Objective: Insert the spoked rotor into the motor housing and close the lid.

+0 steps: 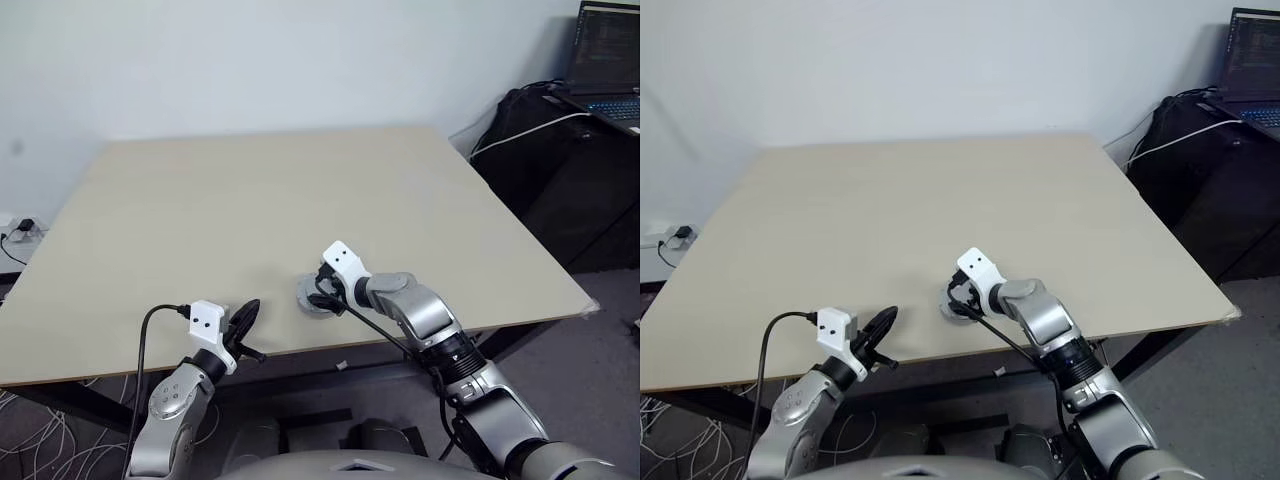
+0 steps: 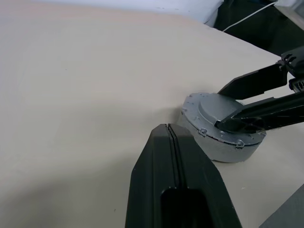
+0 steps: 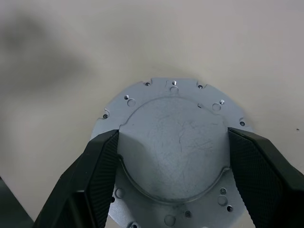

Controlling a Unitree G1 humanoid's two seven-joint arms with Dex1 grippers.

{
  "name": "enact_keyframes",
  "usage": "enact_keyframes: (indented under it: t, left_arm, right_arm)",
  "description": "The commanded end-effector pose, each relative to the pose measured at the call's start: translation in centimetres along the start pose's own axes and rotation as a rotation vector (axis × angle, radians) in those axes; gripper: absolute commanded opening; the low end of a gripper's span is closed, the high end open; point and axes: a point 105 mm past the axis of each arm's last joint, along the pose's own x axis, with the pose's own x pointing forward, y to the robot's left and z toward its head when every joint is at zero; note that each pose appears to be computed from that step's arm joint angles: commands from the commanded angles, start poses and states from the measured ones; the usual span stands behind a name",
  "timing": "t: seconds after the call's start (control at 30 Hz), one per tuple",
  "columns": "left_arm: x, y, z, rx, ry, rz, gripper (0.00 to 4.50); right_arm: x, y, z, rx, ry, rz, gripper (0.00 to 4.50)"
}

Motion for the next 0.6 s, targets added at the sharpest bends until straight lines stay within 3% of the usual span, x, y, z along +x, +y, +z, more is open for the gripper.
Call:
enact_keyframes:
  t: [0.03,0.33,0.6]
  left_arm:
    - [0.3,-0.3,1.3,0.024,-0.048,-0.014,0.00]
    - [0.2,-0.1,1.4,0.031,-0.052,-0.001,0.00]
    - [0.2,-0.3,3.0,0.059,-0.107,-0.027,0.00]
  right_arm:
    - [0.0,-0.5,-6.0,0.041,0.210,-0.018,3.21]
    - [0.1,-0.4,-5.9,0.018,0.211,-0.025,3.21]
    - [0.5,0.0,-6.1,-0.007,0.217,-0.028,3.21]
